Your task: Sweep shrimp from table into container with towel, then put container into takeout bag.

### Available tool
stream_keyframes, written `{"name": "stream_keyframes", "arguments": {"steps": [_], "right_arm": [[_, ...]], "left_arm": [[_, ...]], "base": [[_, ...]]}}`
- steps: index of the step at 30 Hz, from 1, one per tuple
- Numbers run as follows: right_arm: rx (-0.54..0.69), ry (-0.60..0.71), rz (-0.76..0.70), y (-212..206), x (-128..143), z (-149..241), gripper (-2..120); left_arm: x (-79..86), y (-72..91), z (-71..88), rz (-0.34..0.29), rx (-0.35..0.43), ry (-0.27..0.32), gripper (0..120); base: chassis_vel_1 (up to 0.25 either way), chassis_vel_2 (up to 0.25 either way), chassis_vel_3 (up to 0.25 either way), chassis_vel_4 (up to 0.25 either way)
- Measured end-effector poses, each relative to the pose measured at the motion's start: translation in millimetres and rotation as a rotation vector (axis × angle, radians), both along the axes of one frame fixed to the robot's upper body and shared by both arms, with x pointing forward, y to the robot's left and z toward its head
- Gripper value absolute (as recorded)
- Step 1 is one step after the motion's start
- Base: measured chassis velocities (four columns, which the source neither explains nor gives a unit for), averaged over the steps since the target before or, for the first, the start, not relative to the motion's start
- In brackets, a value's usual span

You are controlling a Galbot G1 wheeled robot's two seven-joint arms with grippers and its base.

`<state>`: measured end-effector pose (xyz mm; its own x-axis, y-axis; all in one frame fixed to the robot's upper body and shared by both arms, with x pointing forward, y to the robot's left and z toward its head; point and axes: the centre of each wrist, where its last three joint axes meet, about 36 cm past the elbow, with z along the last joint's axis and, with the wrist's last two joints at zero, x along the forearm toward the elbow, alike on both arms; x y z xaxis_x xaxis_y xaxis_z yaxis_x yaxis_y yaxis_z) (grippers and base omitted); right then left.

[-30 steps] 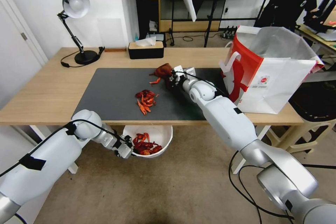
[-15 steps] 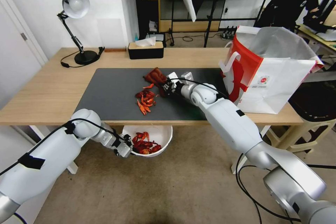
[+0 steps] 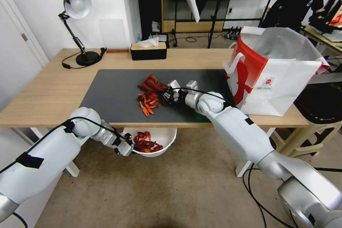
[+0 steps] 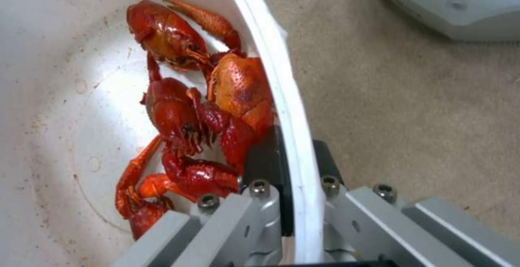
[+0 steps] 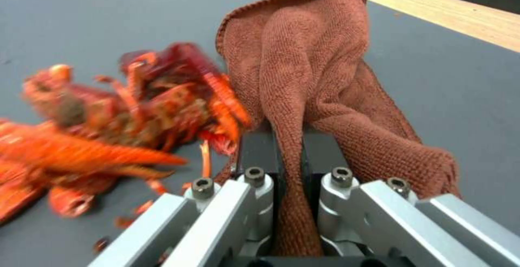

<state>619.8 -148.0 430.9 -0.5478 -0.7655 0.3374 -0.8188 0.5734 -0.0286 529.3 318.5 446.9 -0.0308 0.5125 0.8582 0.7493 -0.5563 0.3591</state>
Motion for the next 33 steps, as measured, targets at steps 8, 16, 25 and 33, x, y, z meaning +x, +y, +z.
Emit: {"name": "stream_keyframes", "arguments": {"steps": [8, 16, 25, 33], "right_arm": [[-0.006, 0.01, 0.049, -7.9, -10.5, -4.2, 3], [0.001, 0.021, 0.08, -10.2, -18.7, -4.9, 3], [0.0, 0.036, 0.125, -9.2, -30.7, -2.3, 3], [0.005, 0.045, 0.157, -13.5, -39.8, -0.2, 3]], "left_arm": [[-0.3, 1.1, 1.2, 0.002, -0.001, -0.002, 0], [-1.1, 1.8, 0.4, 0.005, -0.005, -0.001, 0], [-0.6, 2.0, 1.4, 0.007, -0.006, -0.004, 0], [0.4, 1.3, 2.8, 0.006, -0.005, -0.005, 0]], "base": [[0.0, 0.0, 0.0, 0.0], [0.0, 0.0, 0.0, 0.0], [0.0, 0.0, 0.0, 0.0], [0.0, 0.0, 0.0, 0.0]]}}
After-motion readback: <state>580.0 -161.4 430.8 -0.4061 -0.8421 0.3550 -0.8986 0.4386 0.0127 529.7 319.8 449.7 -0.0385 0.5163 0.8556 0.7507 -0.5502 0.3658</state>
